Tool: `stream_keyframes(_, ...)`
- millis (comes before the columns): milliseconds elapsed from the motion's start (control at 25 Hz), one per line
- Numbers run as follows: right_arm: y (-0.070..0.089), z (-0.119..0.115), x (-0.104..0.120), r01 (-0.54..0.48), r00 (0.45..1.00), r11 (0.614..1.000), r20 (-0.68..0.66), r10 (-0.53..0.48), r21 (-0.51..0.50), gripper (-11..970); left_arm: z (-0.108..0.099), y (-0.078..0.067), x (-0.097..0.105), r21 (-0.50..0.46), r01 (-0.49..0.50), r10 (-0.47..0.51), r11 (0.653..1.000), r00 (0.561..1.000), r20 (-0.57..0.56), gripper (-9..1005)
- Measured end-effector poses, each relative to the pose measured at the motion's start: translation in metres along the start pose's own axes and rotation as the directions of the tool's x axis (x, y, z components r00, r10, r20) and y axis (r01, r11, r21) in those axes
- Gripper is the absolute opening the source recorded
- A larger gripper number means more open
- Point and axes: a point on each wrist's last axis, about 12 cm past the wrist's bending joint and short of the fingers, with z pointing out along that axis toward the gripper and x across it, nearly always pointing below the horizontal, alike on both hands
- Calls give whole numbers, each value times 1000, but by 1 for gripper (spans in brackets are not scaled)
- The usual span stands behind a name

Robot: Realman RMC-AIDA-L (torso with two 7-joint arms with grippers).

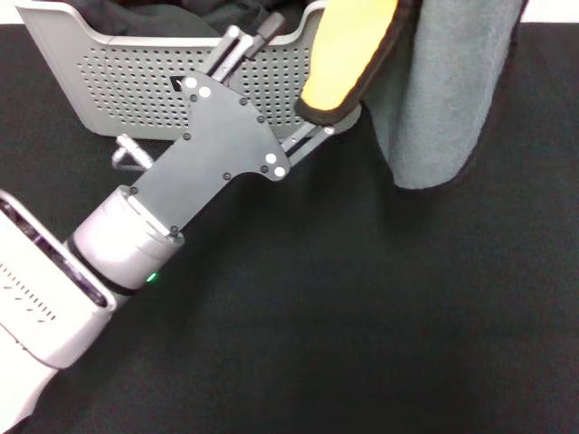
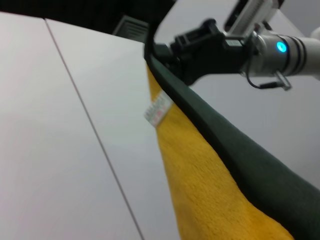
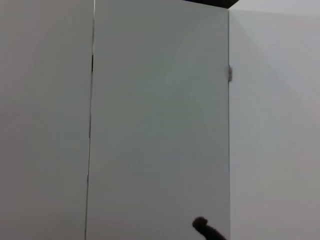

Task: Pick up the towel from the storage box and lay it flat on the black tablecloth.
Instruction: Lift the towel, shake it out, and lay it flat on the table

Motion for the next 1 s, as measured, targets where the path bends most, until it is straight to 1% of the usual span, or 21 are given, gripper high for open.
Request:
stream_keyframes(240,-2,-2,5,-10,1000,1000,0,10,14,9,-5,0,-6,-21,-2,3,1000,999,41,719)
stream_keyframes(440,-8,-2,16,-31,1000,998,5,31,50,10,-7,0,-8,-22,0,1,1000,999,52,717)
stream_keyframes(600,-12,0,25,-52,999,997,16,51,56,11,-8,-2,-11,-12,12,-11,1000,997,80,716)
stream_keyframes(800,-18,3,35,-81,997,995,22,80,63,12,-9,-7,-13,19,28,-29,999,995,91,714)
stream_keyframes(1000,-27,11,51,-148,989,988,22,147,48,14,-8,-11,-13,38,31,-34,999,995,93,714)
